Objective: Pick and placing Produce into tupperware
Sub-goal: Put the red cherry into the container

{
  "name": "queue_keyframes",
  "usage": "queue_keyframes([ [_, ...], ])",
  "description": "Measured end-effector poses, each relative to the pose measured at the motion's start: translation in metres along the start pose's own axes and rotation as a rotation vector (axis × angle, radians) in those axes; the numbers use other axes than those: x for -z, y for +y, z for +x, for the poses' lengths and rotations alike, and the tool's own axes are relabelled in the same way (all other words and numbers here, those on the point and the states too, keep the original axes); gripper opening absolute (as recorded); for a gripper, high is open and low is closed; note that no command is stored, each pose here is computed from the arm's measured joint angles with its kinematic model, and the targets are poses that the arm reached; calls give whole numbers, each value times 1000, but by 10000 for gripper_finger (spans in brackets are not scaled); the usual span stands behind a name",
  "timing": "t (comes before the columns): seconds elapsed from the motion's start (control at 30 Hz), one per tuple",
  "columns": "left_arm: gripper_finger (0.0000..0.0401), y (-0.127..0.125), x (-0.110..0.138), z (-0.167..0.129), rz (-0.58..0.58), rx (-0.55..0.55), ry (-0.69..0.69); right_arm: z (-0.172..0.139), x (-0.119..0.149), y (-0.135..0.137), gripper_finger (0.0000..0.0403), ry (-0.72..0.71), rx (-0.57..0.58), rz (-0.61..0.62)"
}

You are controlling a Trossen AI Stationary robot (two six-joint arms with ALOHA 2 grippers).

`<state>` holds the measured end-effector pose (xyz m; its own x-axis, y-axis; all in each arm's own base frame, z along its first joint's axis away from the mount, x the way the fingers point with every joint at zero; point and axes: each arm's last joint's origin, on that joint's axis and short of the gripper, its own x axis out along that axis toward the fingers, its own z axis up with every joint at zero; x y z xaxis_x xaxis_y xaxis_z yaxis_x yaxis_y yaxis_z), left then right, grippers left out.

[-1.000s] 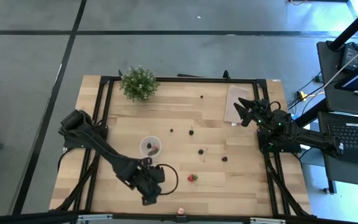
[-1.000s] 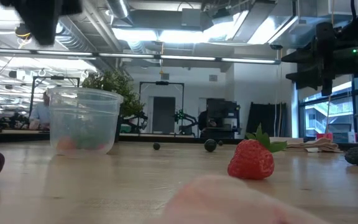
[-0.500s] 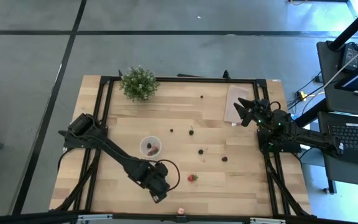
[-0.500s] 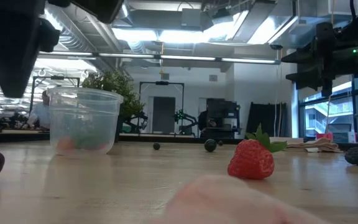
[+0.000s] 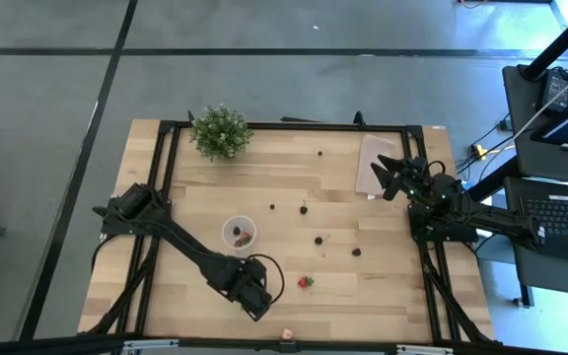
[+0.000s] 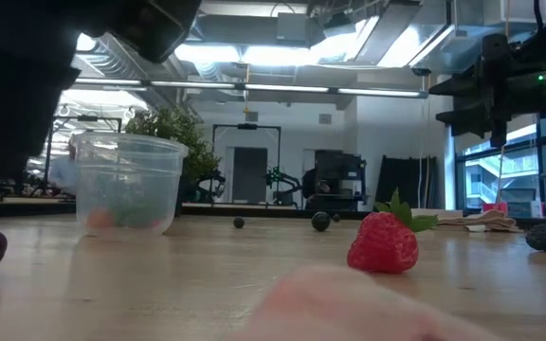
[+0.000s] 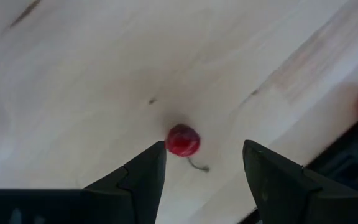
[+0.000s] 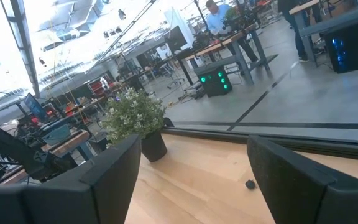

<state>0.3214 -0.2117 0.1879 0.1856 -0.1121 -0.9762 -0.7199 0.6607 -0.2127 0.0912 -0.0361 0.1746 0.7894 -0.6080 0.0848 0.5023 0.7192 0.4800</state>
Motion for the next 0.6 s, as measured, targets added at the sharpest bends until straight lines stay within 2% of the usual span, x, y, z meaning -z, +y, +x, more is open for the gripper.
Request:
queue_keyframes([
  [0.6, 204, 0, 3, 44, -1, -83, 99, 0, 2, -1, 295, 16, 8, -5],
])
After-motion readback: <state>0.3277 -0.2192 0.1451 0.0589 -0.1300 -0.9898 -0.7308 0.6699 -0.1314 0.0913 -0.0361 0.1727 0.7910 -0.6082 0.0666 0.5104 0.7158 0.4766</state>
